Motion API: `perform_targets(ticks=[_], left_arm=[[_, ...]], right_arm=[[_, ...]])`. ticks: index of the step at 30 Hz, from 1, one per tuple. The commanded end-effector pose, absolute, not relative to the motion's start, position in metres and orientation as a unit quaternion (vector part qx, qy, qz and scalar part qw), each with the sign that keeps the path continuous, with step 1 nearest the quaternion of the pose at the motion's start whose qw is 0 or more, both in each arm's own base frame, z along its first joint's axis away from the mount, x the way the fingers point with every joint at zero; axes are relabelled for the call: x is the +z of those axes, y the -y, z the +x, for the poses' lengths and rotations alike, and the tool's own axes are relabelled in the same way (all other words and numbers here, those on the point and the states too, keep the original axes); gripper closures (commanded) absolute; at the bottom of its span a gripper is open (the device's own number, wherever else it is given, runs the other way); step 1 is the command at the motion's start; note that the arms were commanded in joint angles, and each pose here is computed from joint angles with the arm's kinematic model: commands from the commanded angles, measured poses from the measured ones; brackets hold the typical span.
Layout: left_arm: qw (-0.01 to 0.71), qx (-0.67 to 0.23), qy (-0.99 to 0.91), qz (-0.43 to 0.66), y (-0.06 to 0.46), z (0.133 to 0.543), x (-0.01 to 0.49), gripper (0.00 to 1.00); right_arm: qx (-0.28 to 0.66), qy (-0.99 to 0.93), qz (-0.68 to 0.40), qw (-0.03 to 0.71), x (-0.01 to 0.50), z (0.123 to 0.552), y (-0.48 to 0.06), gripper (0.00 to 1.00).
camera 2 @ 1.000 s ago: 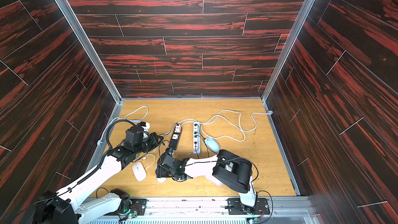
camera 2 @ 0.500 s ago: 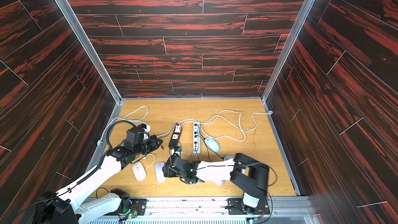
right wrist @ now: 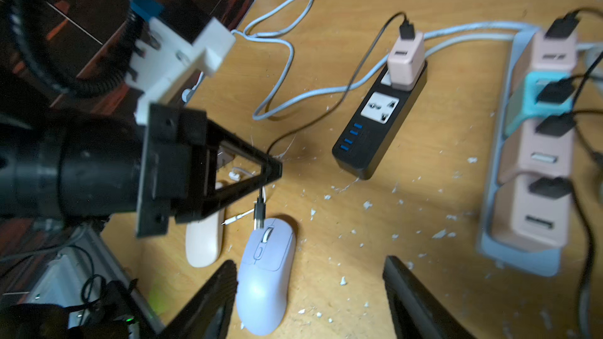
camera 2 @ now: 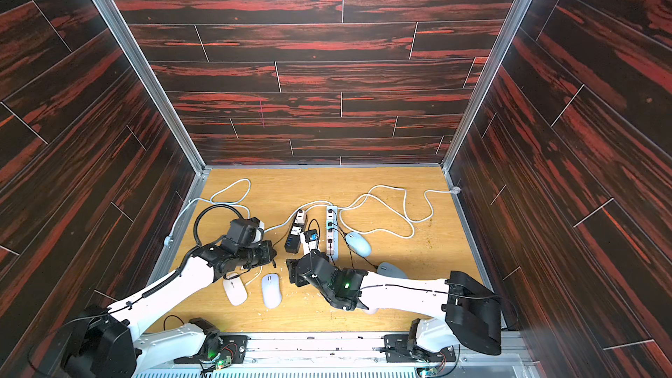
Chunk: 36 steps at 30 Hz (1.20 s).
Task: Unplug the wireless mouse
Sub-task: Place the power cord at the center of the board, then remove the plug from the socket.
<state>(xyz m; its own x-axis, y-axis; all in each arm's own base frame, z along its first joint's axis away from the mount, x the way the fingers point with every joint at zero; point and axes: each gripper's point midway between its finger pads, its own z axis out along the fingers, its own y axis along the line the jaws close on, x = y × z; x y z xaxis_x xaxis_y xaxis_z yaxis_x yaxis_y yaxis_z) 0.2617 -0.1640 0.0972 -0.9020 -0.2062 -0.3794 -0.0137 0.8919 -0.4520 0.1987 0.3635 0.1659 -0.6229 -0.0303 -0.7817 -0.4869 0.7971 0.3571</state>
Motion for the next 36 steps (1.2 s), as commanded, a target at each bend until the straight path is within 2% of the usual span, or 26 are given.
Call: perform_targets(ticks=[1,5,8,11,19,28,32,36], left_arm=[[0.217,-0.169,-0.961,-0.039,0.154,0.265,0.095,0.74],[0.239,-0.137,-0.961,-0.026,0.152,0.281,0.107,0.52],[0.264,-0.121,-0.957,-0.018,0.152,0.298,0.123,0.3],[0.275,-0.11,-0.955,-0.009,0.158,0.316,0.133,0.21],[0.282,-0.065,-0.957,0.026,0.187,0.36,0.137,0.22],[0.26,-0.022,-0.964,0.042,0.201,0.397,0.12,0.25],[0.242,-0.015,-0.969,0.05,0.209,0.407,0.107,0.35],[0.228,-0.013,-0.972,0.056,0.215,0.414,0.095,0.39]], right_arm=[[0.265,-0.849,-0.191,0.415,0.183,0.211,-0.356,0.25],[0.291,-0.847,-0.193,0.401,0.191,0.219,-0.345,0.24],[0.327,-0.84,-0.19,0.39,0.202,0.225,-0.336,0.23],[0.36,-0.834,-0.183,0.376,0.211,0.232,-0.324,0.23],[0.463,-0.808,-0.118,0.345,0.232,0.251,-0.279,0.24],[0.44,-0.826,-0.091,0.341,0.214,0.25,-0.251,0.25],[0.436,-0.832,-0.086,0.333,0.204,0.246,-0.247,0.26],[0.433,-0.835,-0.084,0.329,0.199,0.243,-0.245,0.26]])
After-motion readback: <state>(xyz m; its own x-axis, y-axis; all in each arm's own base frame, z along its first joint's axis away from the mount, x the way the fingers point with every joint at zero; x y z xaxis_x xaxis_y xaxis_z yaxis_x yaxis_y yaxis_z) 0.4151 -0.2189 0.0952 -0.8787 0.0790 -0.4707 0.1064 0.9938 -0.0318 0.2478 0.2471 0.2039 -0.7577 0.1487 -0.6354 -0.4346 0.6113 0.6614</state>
